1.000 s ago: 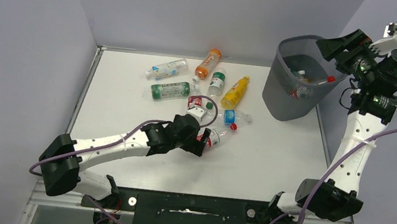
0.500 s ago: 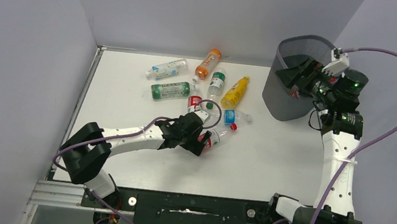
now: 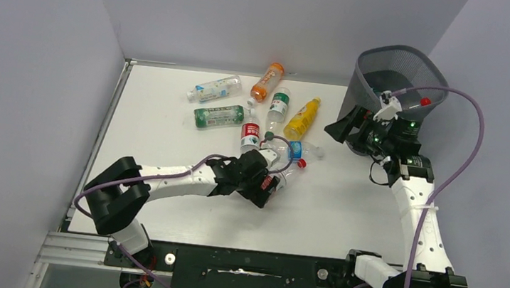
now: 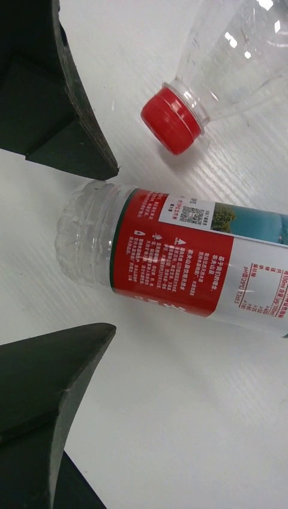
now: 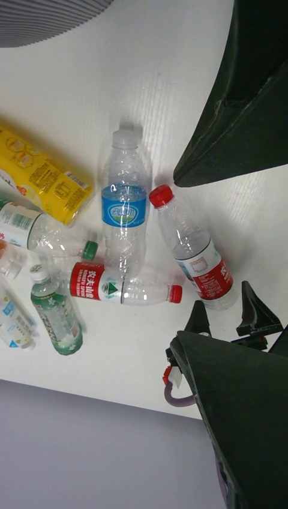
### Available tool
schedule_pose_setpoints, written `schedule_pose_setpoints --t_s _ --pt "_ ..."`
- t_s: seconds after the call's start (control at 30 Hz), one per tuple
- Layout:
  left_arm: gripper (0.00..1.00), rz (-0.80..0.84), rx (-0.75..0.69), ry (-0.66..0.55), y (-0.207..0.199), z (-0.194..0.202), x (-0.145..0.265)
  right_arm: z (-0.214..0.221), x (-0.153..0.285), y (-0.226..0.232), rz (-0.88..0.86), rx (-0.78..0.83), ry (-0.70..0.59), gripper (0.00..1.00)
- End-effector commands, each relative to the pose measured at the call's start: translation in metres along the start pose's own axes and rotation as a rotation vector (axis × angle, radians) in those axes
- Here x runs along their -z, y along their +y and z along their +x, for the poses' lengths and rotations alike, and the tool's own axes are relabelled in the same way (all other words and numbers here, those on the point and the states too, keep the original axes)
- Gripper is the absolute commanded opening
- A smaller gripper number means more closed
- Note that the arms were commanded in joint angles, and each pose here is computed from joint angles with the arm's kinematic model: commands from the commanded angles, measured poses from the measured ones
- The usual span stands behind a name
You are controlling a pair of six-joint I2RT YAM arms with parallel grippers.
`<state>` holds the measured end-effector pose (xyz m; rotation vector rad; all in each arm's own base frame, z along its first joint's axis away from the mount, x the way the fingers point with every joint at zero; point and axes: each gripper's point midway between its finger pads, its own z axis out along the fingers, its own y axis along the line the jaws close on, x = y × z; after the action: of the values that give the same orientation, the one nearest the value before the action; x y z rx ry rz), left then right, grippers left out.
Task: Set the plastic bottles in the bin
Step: Pick up the plastic bottle at the center of the board.
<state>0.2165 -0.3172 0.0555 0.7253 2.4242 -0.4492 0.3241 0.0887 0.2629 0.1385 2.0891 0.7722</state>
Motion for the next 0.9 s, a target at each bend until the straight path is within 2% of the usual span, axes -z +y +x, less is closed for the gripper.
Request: schedule_pose_setpoints --t_s 0.0,0.27,0.53,0.87 --pt "0.91 0.075 -0.008 -0.070 -0.027 -0.023 -0.001 0.000 0.000 0.002 -0.002 0.051 -0.044 0.95" --pt "0.89 0.095 -0.021 -0.046 -0.039 -0.013 -0.014 0.027 -0.008 -0.009 0.013 0.021 0.008 0.95" --pt "0.62 0.107 -0.021 -0.046 -0.045 -0.016 -0.010 0.046 -0.013 -0.014 0.007 -0.005 0.050 0.95" --pt "0.57 0.158 0.001 -0.206 -0.057 -0.052 0.040 0.072 -0.027 0.008 -0.142 -0.088 0.117 0.95"
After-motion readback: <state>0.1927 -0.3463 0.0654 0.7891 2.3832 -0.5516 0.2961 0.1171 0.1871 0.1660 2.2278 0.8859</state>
